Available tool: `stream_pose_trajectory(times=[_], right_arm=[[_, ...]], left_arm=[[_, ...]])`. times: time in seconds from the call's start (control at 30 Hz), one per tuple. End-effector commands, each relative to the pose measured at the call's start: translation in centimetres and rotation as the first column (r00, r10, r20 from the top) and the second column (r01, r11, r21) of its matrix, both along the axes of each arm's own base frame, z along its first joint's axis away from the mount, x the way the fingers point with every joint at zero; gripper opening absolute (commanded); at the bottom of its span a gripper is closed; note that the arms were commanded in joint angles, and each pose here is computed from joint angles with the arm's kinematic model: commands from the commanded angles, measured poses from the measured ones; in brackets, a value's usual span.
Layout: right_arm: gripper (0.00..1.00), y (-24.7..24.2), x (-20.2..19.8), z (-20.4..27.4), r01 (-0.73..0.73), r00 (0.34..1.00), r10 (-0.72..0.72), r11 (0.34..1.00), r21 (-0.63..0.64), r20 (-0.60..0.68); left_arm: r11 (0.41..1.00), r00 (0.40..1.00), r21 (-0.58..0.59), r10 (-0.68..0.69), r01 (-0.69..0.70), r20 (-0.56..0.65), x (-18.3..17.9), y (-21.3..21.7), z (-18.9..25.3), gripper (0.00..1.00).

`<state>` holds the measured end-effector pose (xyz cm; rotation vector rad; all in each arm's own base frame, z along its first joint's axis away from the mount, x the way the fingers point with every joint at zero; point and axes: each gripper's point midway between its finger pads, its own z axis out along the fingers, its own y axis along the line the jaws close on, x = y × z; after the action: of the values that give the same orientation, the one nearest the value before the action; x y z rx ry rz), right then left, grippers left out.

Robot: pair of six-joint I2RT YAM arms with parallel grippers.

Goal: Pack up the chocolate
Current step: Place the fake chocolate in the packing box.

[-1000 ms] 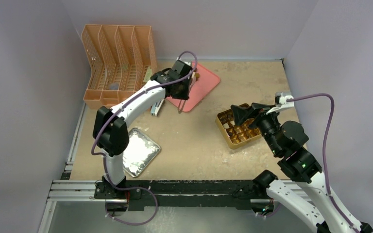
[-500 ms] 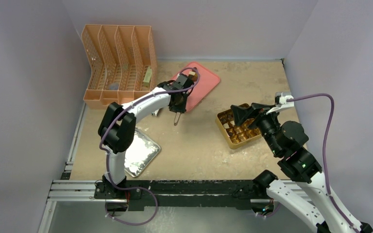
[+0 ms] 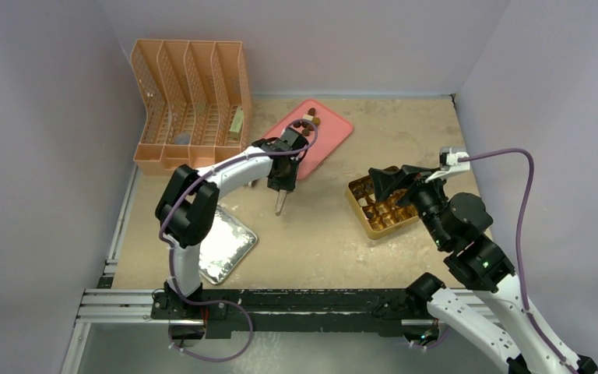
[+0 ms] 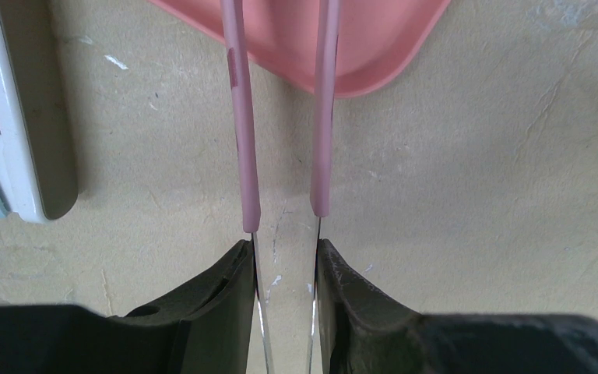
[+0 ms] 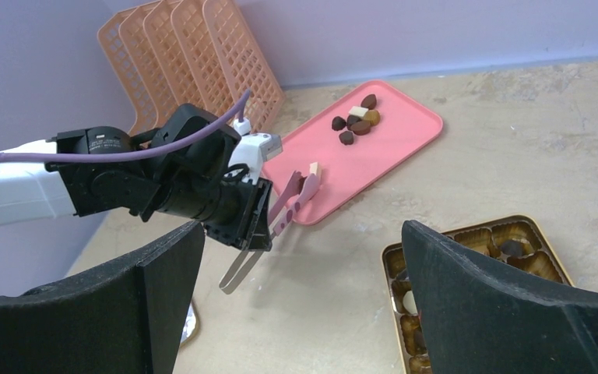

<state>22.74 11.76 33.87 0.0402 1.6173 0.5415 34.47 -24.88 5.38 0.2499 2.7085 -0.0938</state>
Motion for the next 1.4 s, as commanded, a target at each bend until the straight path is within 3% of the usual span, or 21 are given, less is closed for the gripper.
stream_pose_trajectory(times=[0.0,1.13,1.37], right_arm=[[0.99,0.3,0.3,1.0,-0.005,1.000,0.004,0.999,0.032,0.031],[0.99,0.2,0.2,1.2,-0.003,0.999,0.002,0.999,0.046,0.038],[0.99,0.2,0.1,1.1,-0.004,0.999,0.002,0.999,0.044,0.036]], left_arm=[[0.997,0.997,-0.081,0.005,0.001,0.078,0.6,-1.1,3.5,0.31],[0.994,0.999,-0.109,0.034,-0.031,0.028,-1.4,-1.1,2.8,0.34],[0.990,0.997,-0.135,0.042,-0.033,0.066,-0.8,-1.4,4.2,0.22]])
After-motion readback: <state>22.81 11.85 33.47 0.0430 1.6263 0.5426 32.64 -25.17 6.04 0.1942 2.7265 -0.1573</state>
